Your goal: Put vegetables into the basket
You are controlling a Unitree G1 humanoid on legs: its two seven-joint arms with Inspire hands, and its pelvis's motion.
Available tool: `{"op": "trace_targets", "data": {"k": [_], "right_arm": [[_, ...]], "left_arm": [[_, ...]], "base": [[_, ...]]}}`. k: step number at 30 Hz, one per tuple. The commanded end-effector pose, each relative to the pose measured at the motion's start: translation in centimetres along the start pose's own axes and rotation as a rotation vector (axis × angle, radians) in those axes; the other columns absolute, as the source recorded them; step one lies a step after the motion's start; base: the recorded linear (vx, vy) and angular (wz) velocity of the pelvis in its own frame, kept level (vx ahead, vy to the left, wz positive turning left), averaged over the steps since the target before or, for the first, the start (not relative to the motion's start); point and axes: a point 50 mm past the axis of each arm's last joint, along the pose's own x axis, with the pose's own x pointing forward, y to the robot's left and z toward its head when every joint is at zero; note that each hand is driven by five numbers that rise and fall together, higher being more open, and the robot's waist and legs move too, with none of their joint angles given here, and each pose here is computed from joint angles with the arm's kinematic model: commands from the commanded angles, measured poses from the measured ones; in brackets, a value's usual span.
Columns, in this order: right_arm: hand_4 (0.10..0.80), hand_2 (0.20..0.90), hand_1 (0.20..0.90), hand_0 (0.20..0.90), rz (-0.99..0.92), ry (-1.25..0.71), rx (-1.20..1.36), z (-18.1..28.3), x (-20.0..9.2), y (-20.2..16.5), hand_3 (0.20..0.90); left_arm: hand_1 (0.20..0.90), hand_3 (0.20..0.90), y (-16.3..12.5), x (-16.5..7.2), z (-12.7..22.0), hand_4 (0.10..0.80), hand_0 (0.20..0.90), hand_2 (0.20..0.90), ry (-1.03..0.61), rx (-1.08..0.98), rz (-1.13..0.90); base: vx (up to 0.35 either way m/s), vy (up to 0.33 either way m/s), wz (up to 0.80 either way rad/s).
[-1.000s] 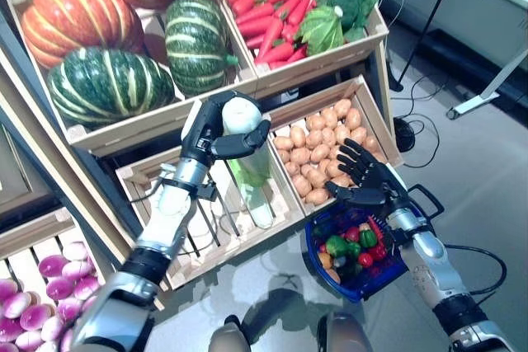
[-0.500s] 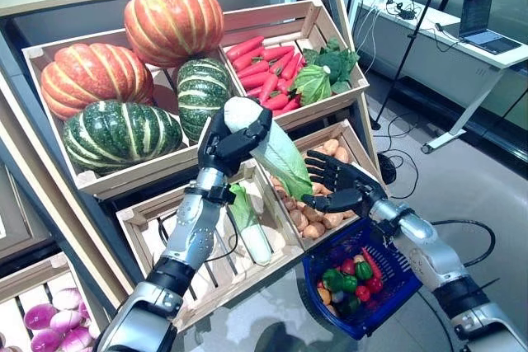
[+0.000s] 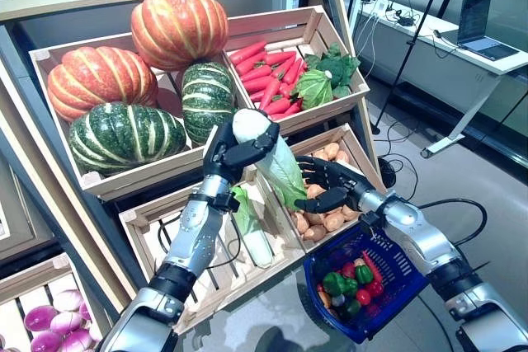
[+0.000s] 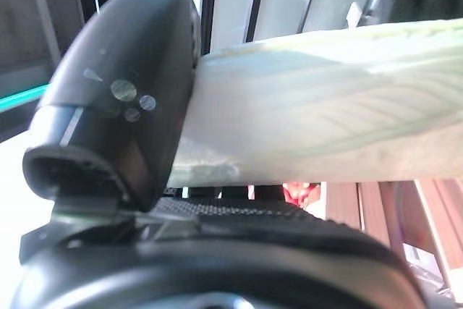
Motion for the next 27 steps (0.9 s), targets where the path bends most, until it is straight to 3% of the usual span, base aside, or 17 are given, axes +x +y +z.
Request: {"op": "trace_targets", "data": {"k": [1,6,15,27], "right_arm": [[0.8,0.9,0.9,0.9,-0.138,-0.383,-0.193,10.7,1.5,-0.8,0.9],[0.8,0.9,0.9,0.9,-0.182,-0.422,-0.208,12.2,1.2,-0.5,0.9],[0.8,0.9,0.9,0.9,0.048,-0.349,0.123,11.3,3.4,2.2,0.9],[0.8,0.9,0.9,0.9,0.329,-0.074,0.39,6.3,5.7,4.6,0.9]], "left_arm": [[0.3,0.3,-3.5,2.7,2.5,0.4,0.3,0.3,-0.173,-0.069,-0.12],[0.3,0.3,-4.3,2.5,2.1,0.4,0.3,0.3,-0.175,-0.136,-0.099],[0.3,0.3,-4.8,2.8,1.1,0.4,0.3,0.3,-0.137,-0.219,-0.113],[0.3,0.3,-6.3,3.6,1.1,0.4,0.3,0.3,-0.129,-0.246,-0.204]], "base": [[0.024,0.002,-0.05],[0.01,0.002,-0.06],[0.012,-0.003,0.06],[0.009,0.0,0.13]]}}
